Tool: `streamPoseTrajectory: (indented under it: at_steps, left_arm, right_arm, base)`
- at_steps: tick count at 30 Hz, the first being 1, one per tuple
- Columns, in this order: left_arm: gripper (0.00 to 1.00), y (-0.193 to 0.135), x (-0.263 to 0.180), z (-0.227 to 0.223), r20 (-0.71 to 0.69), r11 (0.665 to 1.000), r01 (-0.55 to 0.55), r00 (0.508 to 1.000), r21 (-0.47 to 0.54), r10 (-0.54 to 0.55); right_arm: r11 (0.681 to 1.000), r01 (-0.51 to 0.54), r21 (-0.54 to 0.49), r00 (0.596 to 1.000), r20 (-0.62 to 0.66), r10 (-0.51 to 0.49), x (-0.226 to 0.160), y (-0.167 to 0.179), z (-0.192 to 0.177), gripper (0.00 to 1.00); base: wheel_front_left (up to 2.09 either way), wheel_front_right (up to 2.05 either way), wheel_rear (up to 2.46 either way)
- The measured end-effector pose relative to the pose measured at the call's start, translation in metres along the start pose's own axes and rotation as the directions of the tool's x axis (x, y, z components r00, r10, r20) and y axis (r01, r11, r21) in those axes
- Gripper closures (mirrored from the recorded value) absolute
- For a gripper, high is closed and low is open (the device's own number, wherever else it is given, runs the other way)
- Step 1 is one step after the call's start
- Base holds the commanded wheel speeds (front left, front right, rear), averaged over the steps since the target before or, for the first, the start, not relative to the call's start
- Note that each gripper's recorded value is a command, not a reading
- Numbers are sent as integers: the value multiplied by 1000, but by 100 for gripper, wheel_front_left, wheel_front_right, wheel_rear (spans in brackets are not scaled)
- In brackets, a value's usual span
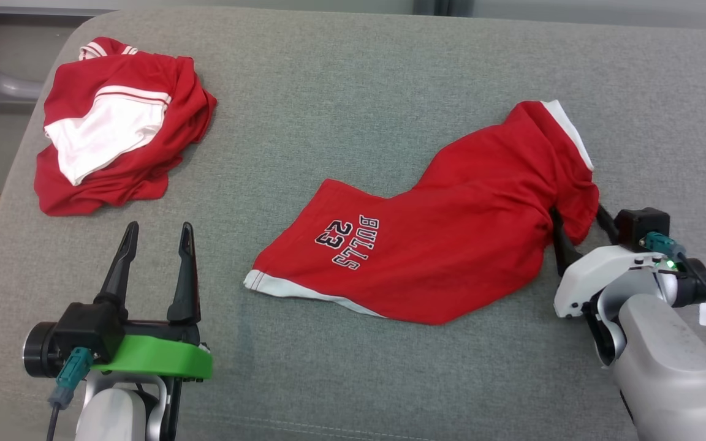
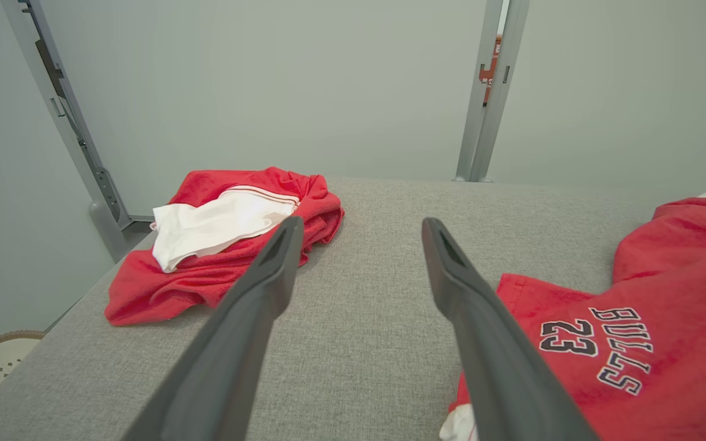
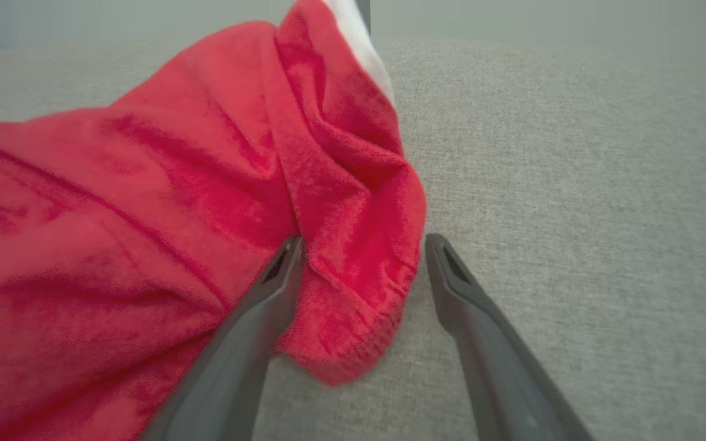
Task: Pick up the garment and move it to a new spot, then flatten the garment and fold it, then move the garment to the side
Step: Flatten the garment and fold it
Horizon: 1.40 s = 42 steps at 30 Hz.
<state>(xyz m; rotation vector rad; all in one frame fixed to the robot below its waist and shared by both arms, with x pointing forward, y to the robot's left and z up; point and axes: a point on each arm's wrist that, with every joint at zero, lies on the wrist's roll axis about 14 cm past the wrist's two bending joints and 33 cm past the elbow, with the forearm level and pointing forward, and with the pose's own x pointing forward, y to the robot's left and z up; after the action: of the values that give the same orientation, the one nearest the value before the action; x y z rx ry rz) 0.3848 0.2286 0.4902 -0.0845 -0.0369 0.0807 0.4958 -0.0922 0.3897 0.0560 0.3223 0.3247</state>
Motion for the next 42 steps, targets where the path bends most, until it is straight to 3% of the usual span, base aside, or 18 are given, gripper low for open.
streamPoseTrajectory:
  at_steps: [1,2,3,11,24,30,35,42]
  left_arm:
    - [0,0,-1,0,-1,1000,-1,1000,0,1]
    - [0,0,-1,0,-2,1000,-1,1000,0,1]
    - [0,0,-2,0,-1,1000,-1,1000,0,1]
    - [0,-1,-6,4,10,1000,1,1000,-9,-1]
    - [0,-21,-9,7,26,998,55,998,-33,-54]
    - [0,-28,-5,8,33,996,75,997,-36,-74]
    - [0,-26,-8,6,26,997,69,997,-39,-68]
    - [0,-19,-12,5,19,998,44,999,-47,-43]
  right_arm:
    - [1000,-3,9,1000,-8,3,1,2,-2,56]
    - [1000,-7,16,1000,-14,7,1,5,-4,84]
    - [1000,-9,22,1000,-17,10,2,7,-5,100]
    - [999,15,34,996,90,-18,-8,-5,28,100]
    - [988,139,-66,956,268,-116,-88,-57,64,100]
    - [975,206,-84,946,274,-176,-114,-78,74,100]
    - [981,165,-97,950,284,-132,-105,-61,86,100]
    - [986,27,-164,946,324,28,-60,-7,127,100]
  base:
    - [0,0,0]
    - [0,0,0]
    - [0,0,0]
    - [0,0,0]
    - [0,0,0]
    - [0,0,0]
    - [0,0,0]
    - [0,0,0]
